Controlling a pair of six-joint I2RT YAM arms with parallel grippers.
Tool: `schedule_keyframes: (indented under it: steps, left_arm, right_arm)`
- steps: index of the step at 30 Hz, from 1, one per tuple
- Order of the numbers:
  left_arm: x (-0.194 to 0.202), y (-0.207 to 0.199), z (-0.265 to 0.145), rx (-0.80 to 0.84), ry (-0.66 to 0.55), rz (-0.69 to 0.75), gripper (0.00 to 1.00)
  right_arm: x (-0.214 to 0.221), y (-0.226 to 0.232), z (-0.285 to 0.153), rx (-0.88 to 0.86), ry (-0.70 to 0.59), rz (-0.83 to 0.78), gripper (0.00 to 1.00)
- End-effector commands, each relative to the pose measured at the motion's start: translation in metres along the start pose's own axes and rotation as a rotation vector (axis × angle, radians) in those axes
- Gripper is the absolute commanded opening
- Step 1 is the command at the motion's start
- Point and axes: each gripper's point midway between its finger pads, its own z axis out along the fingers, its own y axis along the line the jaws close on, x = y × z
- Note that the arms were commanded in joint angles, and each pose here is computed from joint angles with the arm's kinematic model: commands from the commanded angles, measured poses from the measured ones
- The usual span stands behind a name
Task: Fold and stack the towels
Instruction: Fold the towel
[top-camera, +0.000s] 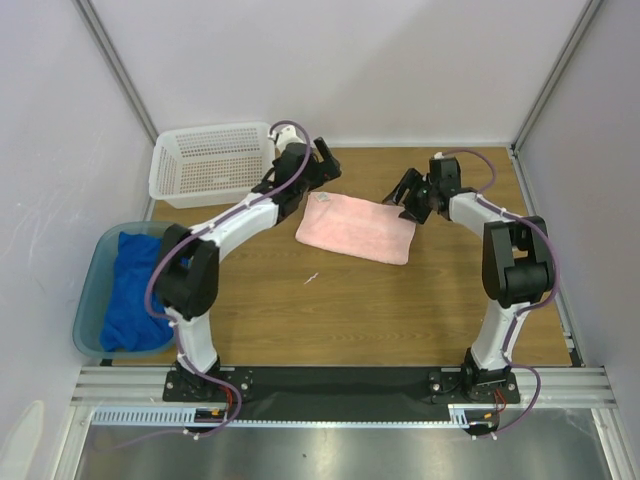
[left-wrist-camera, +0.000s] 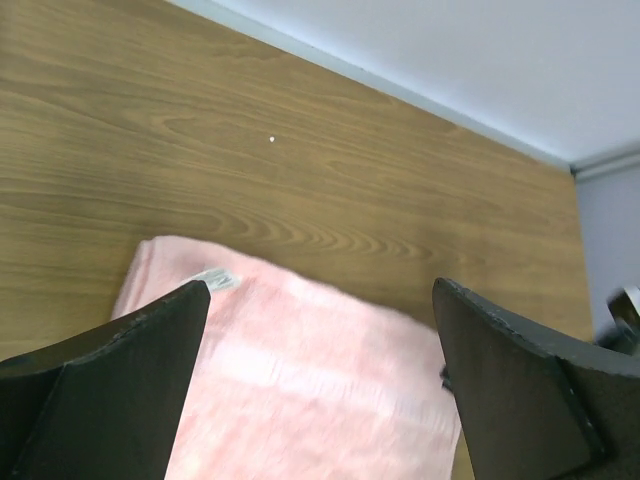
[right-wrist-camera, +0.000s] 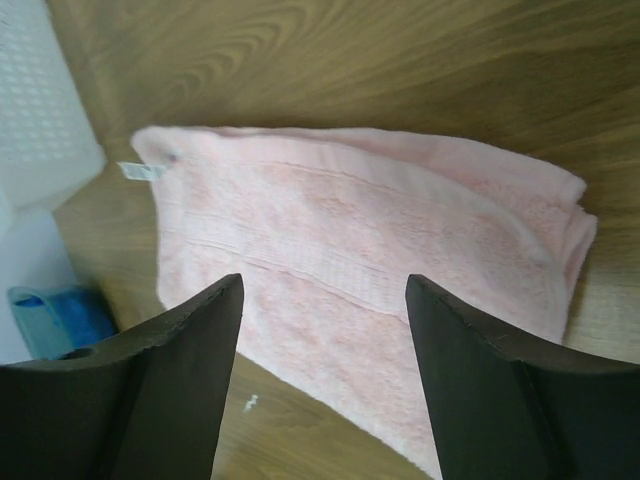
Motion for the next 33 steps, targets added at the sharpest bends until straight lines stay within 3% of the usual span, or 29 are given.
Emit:
schedule_keyframes:
  steps: [1, 11, 15, 19, 25, 32, 33]
  left_arm:
    - [0.002, 0.006, -0.027, 0.058, 0.037, 0.167, 1.0]
    - [0.082, 0.088, -0.023, -0.16, 0.226, 0.215, 0.96]
    - [0.094, 0.107, -0.015, -0.232, 0.258, 0.242, 0.94]
    - [0.104, 0.115, -0.019, -0.253, 0.286, 0.241, 0.91]
    - [0.106, 0.124, -0.039, -0.273, 0.302, 0.238, 0.85]
    - [0.117, 0.134, -0.057, -0.271, 0.321, 0.238, 0.67]
    - [0.118, 0.133, -0.058, -0.265, 0.324, 0.24, 0.59]
  right_arm:
    - [0.0, -0.009, 0.002, 0.034, 0.007, -0.086, 0.71]
    - [0.006, -0.045, 0.006, 0.145, 0.017, -0.129, 0.66]
    - [0.005, -0.047, 0.011, 0.163, 0.032, -0.139, 0.64]
    - [0.006, -0.047, 0.011, 0.174, 0.027, -0.15, 0.54]
    - [0.002, -0.047, 0.012, 0.188, 0.019, -0.158, 0.53]
    - [-0.01, -0.043, 0.009, 0.194, 0.008, -0.181, 0.53]
    - [-0.012, -0.043, 0.008, 0.194, 0.007, -0.184, 0.53]
